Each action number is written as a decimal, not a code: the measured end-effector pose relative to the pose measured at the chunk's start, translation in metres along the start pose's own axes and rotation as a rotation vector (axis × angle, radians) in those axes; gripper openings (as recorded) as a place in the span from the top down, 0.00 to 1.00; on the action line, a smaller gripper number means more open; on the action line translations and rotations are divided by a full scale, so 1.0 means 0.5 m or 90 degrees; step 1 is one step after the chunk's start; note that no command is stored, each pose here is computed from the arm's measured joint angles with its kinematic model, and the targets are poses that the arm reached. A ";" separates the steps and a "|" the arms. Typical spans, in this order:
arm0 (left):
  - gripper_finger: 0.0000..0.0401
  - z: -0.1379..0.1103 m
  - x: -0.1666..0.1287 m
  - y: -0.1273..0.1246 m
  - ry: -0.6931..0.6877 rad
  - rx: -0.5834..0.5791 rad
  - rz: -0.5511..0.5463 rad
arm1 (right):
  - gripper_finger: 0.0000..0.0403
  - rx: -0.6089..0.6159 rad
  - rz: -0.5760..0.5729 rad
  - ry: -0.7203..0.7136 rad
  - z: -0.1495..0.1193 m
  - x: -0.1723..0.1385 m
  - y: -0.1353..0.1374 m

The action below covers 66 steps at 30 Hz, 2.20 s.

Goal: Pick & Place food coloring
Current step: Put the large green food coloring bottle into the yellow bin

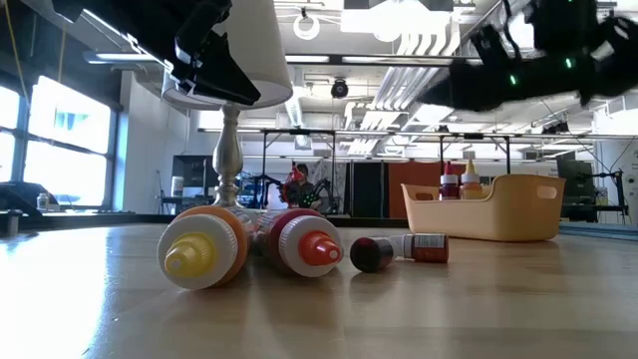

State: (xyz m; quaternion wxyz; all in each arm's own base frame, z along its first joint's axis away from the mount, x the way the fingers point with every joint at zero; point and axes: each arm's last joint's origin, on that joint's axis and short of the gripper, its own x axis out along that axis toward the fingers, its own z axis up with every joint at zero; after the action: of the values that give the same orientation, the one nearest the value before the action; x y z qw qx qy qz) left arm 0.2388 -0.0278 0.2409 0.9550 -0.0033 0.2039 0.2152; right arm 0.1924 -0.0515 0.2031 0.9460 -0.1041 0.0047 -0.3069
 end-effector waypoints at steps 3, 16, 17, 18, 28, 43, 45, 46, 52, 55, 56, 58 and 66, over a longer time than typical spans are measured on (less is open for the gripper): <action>0.61 0.000 0.000 0.000 -0.001 0.007 0.004 | 0.58 -0.024 0.130 0.046 0.070 0.031 0.048; 0.61 -0.003 -0.035 0.029 0.027 0.042 0.065 | 0.58 -0.179 0.541 0.243 0.122 0.191 0.342; 0.61 -0.006 -0.042 0.036 0.037 0.040 0.080 | 0.58 -0.187 0.561 0.256 0.120 0.206 0.359; 0.61 -0.009 -0.050 0.042 0.049 0.036 0.089 | 0.58 -0.197 0.576 0.273 0.118 0.221 0.373; 0.61 -0.042 -0.106 0.074 0.186 -0.049 0.003 | 0.58 -0.288 0.661 0.348 0.084 0.337 0.491; 0.61 -0.062 -0.114 0.083 0.255 -0.013 0.020 | 0.58 -0.351 0.683 0.472 -0.009 0.382 0.519; 0.61 -0.062 -0.114 0.083 0.254 -0.013 0.019 | 0.58 -0.353 0.681 0.478 -0.011 0.383 0.516; 0.61 -0.062 -0.114 0.083 0.253 -0.013 0.019 | 0.58 -0.352 0.680 0.477 -0.011 0.384 0.515; 0.61 -0.061 -0.113 0.083 0.250 -0.014 0.019 | 0.58 -0.340 0.691 0.490 -0.016 0.389 0.505; 0.61 -0.061 -0.113 0.083 0.250 -0.014 0.019 | 0.58 -0.347 0.691 0.495 -0.024 0.390 0.505; 0.61 -0.061 -0.113 0.083 0.250 -0.014 0.019 | 0.58 -0.354 0.697 0.496 -0.029 0.390 0.507; 0.61 -0.061 -0.113 0.083 0.250 -0.014 0.019 | 0.58 -0.370 0.707 0.483 -0.037 0.392 0.510; 0.61 -0.061 -0.113 0.083 0.247 -0.013 0.024 | 0.61 -0.367 0.706 0.491 -0.054 0.399 0.508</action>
State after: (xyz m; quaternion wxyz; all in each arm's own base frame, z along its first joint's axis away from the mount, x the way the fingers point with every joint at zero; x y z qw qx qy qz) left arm 0.1633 -0.0162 0.2385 0.8934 -0.0507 0.3823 0.2306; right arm 0.4996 0.0282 0.1367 0.8285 -0.2157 0.4697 0.2157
